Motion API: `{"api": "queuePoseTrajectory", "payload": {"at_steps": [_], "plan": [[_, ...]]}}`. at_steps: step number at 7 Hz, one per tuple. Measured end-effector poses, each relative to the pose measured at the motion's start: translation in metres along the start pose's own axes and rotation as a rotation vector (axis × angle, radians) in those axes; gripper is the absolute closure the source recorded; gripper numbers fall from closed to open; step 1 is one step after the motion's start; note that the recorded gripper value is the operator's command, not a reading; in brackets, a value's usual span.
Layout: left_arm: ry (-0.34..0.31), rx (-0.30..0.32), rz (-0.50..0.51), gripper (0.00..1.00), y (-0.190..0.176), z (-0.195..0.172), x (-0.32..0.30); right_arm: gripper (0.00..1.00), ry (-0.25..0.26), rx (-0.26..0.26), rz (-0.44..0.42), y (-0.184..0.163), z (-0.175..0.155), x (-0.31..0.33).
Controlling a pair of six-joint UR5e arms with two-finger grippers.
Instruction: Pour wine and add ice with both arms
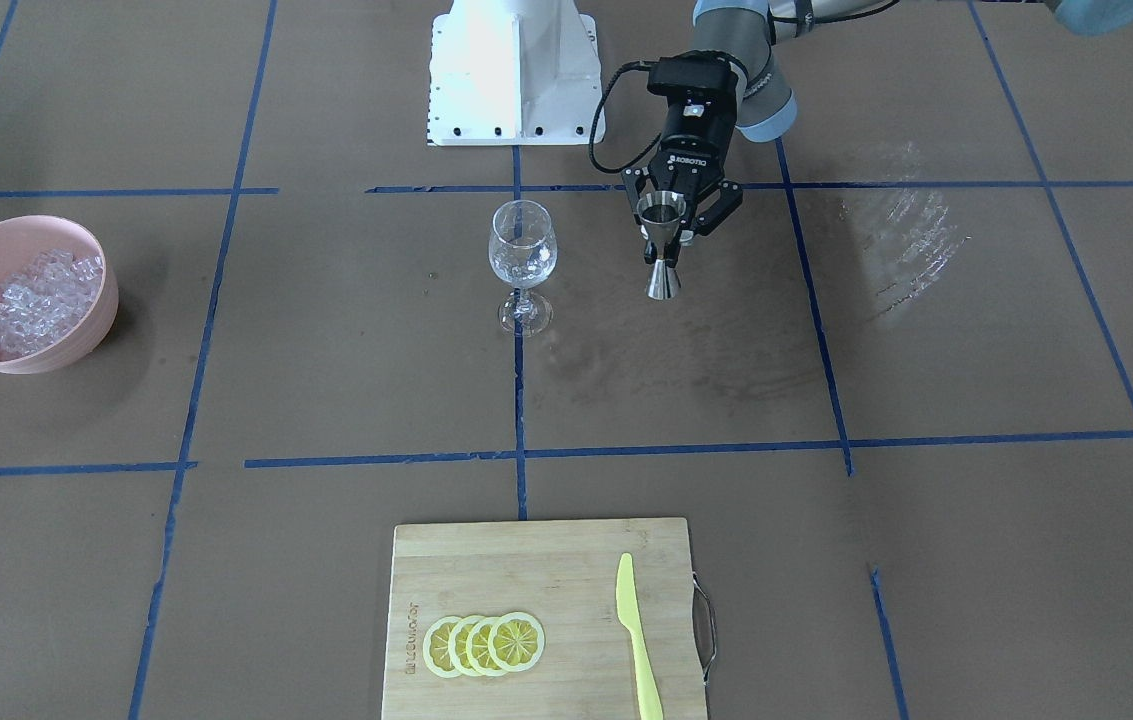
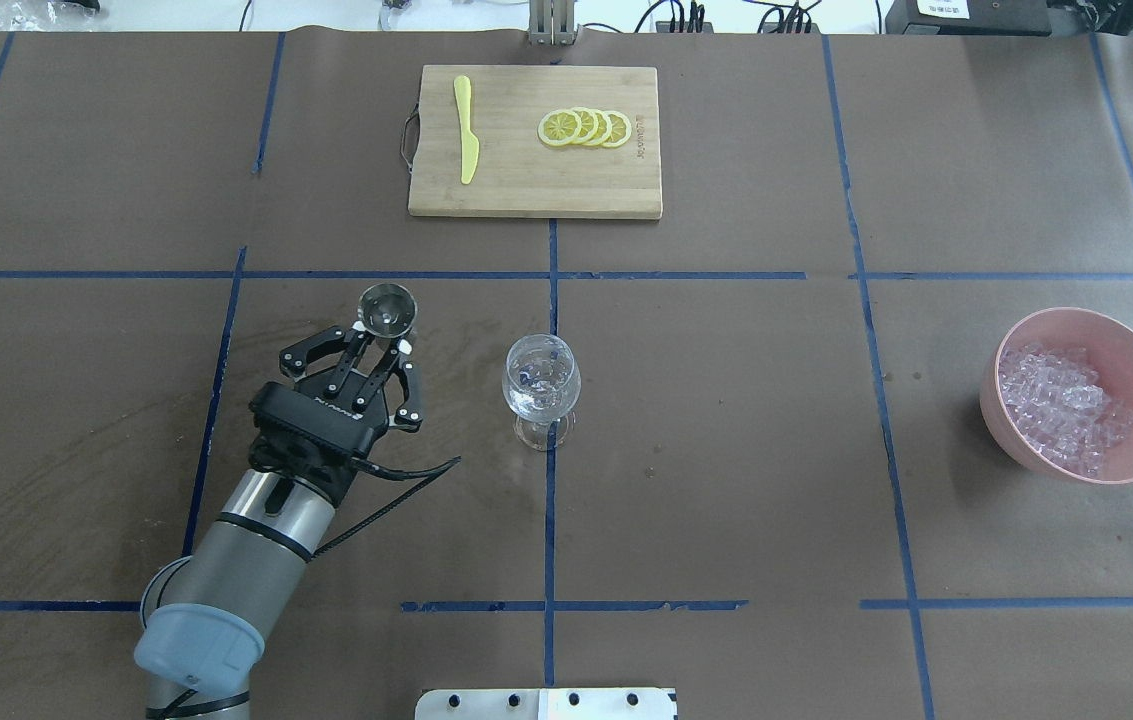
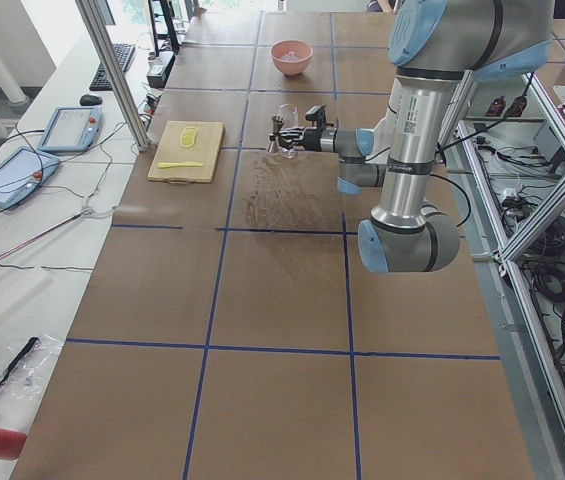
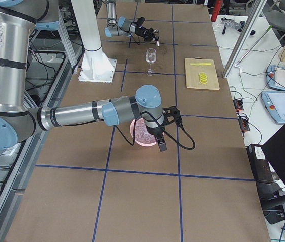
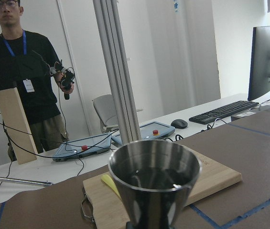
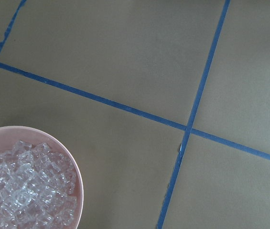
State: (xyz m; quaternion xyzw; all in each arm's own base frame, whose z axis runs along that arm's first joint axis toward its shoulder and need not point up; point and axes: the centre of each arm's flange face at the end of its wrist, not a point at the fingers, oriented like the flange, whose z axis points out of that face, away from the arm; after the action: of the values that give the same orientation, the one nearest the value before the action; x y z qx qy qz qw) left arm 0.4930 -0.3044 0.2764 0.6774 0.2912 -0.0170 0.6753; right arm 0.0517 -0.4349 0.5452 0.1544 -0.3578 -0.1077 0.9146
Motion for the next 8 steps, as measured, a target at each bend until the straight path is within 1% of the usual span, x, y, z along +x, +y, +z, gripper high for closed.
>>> {"api": "queuePoseTrajectory", "payload": {"at_steps": [1,3,5,8], "plan": [[0.000,-0.004,0.080,1.00,-0.014,0.006,0.015,0.00,0.000,-0.001,0.001,0.000,0.000,0.000],[0.001,-0.009,0.167,1.00,-0.032,0.012,0.032,0.00,-0.001,-0.003,0.009,0.001,0.001,0.001],[0.000,-0.022,0.267,1.00,-0.041,0.016,0.042,0.00,-0.001,-0.003,0.020,0.001,0.001,0.001],[0.002,-0.024,0.479,1.00,-0.044,0.016,0.046,0.00,-0.001,-0.004,0.024,0.001,0.002,0.001]]}}
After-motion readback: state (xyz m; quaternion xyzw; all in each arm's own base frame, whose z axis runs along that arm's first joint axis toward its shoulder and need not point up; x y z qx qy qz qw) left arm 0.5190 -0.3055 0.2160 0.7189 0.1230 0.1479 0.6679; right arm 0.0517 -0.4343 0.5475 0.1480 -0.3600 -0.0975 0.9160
